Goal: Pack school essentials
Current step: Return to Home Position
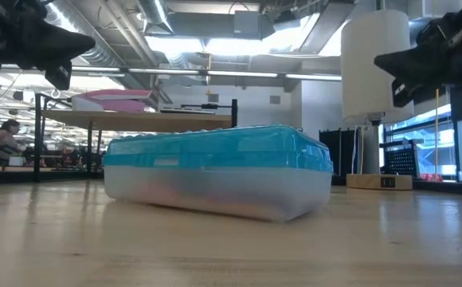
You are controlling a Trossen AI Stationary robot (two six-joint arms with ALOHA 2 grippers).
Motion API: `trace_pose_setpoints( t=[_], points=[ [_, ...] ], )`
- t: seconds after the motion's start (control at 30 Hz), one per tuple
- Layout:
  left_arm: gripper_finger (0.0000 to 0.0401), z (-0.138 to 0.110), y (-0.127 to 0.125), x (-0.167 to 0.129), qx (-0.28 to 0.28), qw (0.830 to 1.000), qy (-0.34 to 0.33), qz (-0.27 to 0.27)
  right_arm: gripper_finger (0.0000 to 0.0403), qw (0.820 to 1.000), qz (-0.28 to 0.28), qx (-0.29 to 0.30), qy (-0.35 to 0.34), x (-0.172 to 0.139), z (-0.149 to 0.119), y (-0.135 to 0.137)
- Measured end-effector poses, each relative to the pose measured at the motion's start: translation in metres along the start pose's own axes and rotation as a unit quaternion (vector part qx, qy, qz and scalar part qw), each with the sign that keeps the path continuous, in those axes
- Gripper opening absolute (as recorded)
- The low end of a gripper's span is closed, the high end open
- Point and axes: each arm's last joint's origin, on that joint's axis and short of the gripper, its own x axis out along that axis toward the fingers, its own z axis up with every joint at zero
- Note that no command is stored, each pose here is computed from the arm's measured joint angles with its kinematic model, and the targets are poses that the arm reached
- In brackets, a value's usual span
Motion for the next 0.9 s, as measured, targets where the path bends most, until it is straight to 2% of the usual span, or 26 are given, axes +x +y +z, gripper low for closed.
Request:
trace_pose_setpoints(
  t=[0.23,0.4,0.9],
  points=[
    [0.0,-0.0046,0.0008,-0.0001,0.038,0.999,0.021,0.003,0.0002,0.997,-0.002,-0.079,0.008,0.0,-0.0015,-0.0004],
    [0.0,-0.005,0.0008,0.0001,0.04,0.999,0.023,0.004,0.0019,0.992,-0.003,-0.128,0.015,-0.0001,-0.003,-0.0009],
    [0.0,-0.005,0.0008,0.0001,0.04,0.999,0.023,0.004,0.0029,0.992,-0.005,-0.123,0.026,-0.0001,-0.0051,-0.0016]
  ],
)
